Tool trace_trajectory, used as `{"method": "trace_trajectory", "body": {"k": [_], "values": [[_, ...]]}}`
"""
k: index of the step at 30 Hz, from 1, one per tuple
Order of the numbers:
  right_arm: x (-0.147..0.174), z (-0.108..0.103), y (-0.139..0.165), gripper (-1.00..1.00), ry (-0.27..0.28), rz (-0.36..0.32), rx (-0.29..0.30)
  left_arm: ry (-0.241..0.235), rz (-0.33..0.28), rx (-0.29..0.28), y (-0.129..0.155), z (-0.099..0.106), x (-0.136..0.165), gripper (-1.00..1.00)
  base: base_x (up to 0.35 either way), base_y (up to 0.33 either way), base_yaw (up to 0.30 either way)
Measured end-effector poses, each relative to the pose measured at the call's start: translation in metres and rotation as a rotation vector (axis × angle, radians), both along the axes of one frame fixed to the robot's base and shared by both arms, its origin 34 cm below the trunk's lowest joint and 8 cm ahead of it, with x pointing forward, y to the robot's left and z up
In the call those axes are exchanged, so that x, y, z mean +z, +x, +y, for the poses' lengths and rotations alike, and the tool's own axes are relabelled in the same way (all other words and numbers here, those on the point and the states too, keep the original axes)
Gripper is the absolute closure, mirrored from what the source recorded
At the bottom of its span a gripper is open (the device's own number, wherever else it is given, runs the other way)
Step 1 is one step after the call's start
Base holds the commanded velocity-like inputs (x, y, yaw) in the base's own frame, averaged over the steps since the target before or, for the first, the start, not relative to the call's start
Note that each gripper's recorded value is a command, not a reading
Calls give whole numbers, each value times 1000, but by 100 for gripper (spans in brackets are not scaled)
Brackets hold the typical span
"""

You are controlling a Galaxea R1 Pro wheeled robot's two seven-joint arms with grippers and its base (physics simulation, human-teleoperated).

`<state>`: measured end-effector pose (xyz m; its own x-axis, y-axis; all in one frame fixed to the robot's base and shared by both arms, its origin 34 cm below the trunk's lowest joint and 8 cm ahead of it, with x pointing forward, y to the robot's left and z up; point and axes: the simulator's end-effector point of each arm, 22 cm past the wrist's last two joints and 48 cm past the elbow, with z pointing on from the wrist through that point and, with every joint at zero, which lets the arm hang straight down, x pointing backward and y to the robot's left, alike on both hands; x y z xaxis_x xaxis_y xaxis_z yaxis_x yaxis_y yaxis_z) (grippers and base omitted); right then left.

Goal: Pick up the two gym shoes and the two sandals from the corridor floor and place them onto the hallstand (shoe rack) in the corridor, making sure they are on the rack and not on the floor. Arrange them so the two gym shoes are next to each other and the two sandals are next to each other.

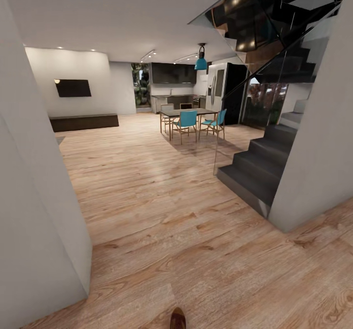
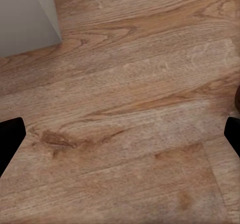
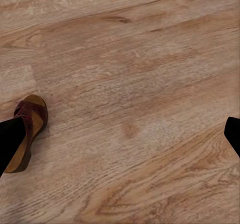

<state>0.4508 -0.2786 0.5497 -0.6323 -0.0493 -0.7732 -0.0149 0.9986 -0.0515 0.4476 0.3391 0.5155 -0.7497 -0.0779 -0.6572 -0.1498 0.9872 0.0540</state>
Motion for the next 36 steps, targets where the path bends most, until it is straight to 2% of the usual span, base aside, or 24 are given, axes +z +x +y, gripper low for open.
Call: {"method": "trace_trajectory", "body": {"k": [21, 36], "values": [[0, 0, 0, -100, -1, 0, -1, 1, 1, -4, 0, -1, 0, -100, 6, 20, 0], [0, 1, 0, -100, 1, 0, 1, 0, -4, -7, 2, -2, 1, -100, 0, 107, 0]]}}
